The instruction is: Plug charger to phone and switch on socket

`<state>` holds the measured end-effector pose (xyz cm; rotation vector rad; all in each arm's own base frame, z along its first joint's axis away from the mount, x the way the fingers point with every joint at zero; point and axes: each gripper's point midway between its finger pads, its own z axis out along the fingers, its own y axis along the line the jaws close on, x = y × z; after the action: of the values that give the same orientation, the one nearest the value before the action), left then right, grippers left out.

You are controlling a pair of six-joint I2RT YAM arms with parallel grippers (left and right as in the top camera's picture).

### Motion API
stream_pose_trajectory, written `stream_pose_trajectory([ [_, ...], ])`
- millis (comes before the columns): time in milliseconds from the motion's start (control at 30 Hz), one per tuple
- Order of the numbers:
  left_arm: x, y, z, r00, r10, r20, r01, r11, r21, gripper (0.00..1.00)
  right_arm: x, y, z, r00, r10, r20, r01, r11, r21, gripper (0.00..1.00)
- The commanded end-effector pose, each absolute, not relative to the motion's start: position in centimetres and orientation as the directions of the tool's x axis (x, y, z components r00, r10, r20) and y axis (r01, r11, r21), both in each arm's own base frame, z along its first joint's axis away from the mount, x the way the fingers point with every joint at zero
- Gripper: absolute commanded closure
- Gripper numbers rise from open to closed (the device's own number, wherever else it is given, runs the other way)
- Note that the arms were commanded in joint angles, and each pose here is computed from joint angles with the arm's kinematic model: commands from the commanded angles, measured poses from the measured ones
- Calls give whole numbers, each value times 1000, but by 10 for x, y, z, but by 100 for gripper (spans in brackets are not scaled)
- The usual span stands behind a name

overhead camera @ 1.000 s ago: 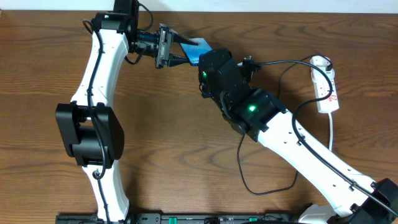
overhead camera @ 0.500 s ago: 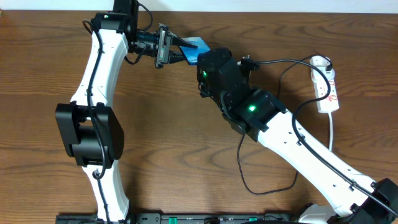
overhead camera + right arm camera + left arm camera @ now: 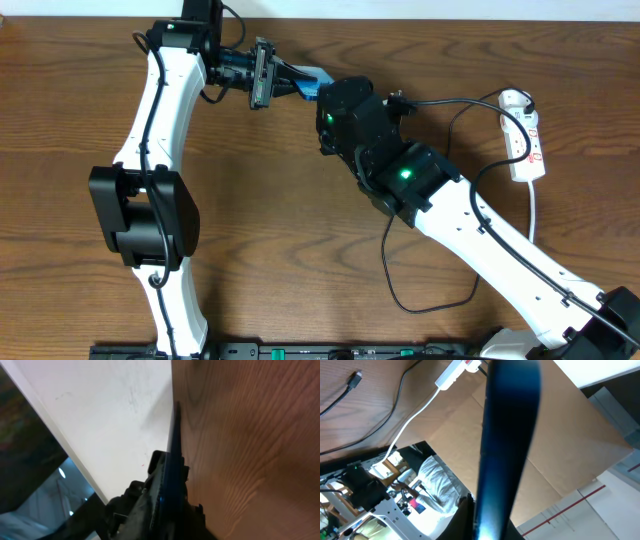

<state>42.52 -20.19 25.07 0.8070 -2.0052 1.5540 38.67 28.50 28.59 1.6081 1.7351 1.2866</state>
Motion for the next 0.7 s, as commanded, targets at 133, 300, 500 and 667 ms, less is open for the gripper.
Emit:
stream_pose_trajectory([
  [133, 423, -203, 272, -743, -153, 652, -669, 173, -723, 92, 394, 272, 309, -249, 959, 139, 438, -17, 899, 24],
  [300, 431, -203, 275, -799, -150, 583, -601, 173, -780, 93, 402, 243, 309, -261, 965, -27, 413, 137, 900, 1],
  [500, 445, -188, 259, -871, -233, 433, -484, 245, -840, 93, 391, 178, 324, -314, 888, -336, 377, 441, 814, 1],
  [667, 451, -176, 253, -968, -191, 164, -220, 327, -919, 93, 354, 113, 318, -511, 624, -592, 323, 777, 540, 1],
])
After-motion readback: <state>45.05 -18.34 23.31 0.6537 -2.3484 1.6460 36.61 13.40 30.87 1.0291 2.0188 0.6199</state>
